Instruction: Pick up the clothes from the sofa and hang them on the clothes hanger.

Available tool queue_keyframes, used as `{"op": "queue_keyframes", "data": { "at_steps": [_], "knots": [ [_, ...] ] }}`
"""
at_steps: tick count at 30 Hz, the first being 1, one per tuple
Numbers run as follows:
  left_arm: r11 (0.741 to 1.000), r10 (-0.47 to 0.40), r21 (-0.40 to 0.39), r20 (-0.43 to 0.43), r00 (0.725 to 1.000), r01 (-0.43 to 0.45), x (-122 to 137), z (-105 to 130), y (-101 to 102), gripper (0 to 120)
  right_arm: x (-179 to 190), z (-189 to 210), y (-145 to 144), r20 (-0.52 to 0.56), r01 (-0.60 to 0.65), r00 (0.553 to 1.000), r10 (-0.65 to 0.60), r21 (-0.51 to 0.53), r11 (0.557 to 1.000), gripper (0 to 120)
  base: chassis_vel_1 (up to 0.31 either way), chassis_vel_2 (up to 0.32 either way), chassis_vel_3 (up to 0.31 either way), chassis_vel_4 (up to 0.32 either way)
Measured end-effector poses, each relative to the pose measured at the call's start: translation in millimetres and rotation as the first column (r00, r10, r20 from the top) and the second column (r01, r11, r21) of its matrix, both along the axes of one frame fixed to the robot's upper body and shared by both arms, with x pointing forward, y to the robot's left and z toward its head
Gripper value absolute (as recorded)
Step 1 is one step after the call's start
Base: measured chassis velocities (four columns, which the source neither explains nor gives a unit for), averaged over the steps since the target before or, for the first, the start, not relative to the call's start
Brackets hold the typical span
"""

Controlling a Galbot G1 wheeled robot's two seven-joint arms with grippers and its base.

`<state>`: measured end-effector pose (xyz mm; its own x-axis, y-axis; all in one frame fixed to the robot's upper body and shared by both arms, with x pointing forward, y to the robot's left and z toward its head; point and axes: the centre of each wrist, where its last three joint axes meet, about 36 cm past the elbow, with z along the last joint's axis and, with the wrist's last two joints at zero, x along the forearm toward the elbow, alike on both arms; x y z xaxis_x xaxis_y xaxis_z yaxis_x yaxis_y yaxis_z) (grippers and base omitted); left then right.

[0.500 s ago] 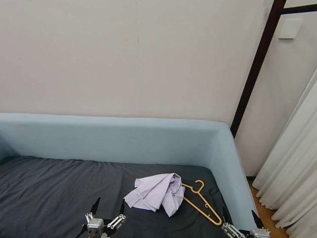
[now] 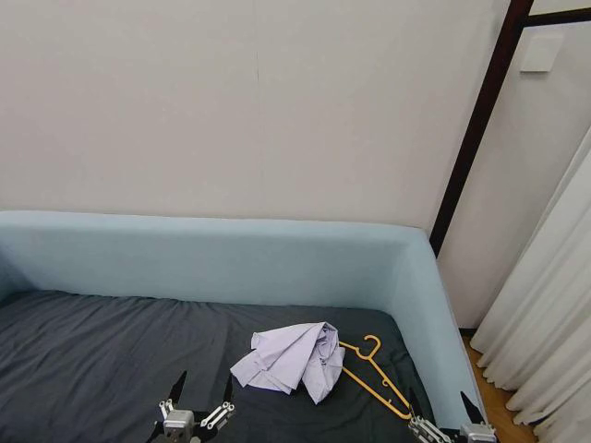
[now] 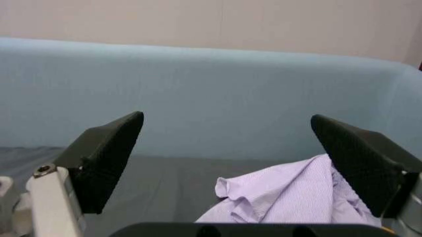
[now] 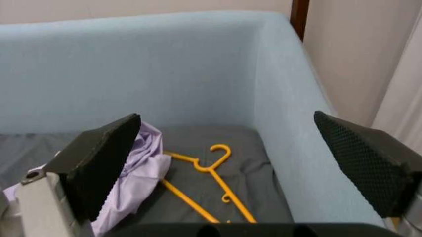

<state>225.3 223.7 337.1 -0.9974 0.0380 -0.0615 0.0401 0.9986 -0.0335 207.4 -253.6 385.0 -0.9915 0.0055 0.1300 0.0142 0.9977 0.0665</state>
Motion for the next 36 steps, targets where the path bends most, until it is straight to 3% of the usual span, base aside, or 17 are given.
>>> {"op": "queue_keyframes", "data": {
  "at_steps": [8,13,21,31,36],
  "knots": [
    [1.000,-0.005,0.009,-0.014,1.000,0.005,-2.8,-6.6,1.8,100,23.2,6.6,-23.7,-0.084,-0.042,0.995,0.047,0.064,0.997,100,0.000,0.000,0.000,0.000],
    [1.000,-0.007,0.018,-0.028,1.000,0.007,-7.4,-14.4,3.2,100,73.9,18.6,-54.9,-0.159,-0.086,0.983,0.095,0.066,0.994,100,0.000,0.000,0.000,0.000],
    [0.999,-0.010,0.039,-0.031,0.999,0.011,-14.3,-21.6,5.1,100,134.2,42.0,-75.5,-0.240,-0.183,0.951,0.196,0.074,0.980,100,0.000,0.000,0.000,0.000],
    [0.999,0.034,0.005,-0.030,0.999,-0.034,-15.2,-21.3,2.5,100,211.4,46.7,-58.9,-0.318,-0.352,0.883,0.346,0.040,0.935,100,0.000,0.000,0.000,0.000],
    [1.000,0.027,0.015,-0.037,0.999,-0.026,-20.8,-22.7,0.9,100,234.4,13.9,-33.8,-0.385,-0.407,0.834,0.395,0.054,0.912,100,0.000,0.000,0.000,0.000]
  ]
}}
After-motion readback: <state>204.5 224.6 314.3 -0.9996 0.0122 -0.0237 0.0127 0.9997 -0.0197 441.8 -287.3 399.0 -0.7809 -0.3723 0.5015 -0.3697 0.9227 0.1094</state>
